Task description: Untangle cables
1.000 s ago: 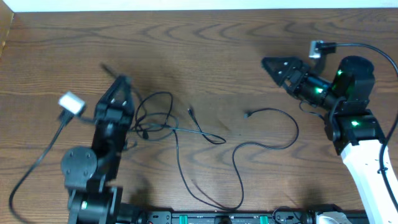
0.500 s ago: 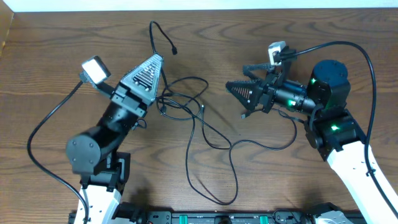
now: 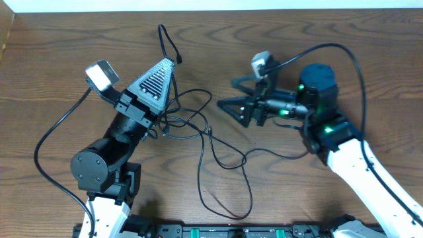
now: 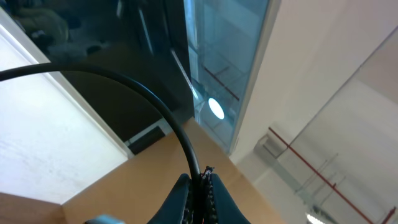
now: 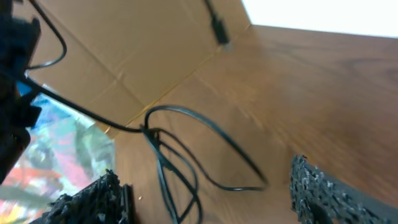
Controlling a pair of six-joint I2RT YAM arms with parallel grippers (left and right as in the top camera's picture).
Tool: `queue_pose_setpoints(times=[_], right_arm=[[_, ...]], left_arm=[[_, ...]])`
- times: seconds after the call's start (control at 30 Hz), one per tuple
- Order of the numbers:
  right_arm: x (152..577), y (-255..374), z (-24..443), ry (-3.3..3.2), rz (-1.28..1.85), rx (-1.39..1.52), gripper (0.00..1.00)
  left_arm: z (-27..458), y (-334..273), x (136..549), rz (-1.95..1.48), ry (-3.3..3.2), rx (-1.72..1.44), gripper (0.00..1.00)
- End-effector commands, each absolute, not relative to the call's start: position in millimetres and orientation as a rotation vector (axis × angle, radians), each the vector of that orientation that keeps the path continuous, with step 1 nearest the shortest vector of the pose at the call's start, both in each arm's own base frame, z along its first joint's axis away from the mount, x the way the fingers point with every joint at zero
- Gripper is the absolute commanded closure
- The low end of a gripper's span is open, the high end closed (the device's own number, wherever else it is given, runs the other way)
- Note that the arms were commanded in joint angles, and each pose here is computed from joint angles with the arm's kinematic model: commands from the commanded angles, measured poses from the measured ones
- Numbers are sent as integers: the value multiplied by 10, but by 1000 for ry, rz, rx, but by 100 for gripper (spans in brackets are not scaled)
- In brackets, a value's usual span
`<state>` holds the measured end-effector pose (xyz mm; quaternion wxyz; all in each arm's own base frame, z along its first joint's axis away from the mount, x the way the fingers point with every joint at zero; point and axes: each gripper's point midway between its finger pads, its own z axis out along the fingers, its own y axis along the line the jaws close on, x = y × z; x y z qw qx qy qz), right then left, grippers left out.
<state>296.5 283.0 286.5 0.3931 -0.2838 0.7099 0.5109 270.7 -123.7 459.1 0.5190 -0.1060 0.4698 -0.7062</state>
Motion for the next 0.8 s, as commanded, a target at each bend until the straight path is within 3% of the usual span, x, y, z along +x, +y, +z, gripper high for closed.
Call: queue_pose_setpoints(times=[0.0,0.3,0.77], right_arm=[[2908,3000,2765,1797,1326,-785,17],[2666,3270,2727,1740,1444,-916,26],[2535,3640,2321,1857,1426,-931,31]], left_arm=[[4751,-1153,2679,-1689,1057,-279,92],[4758,-1081,2728,-1671,1030,-326,92],[4537,-1111,2925,-1657,1118,-407,92]])
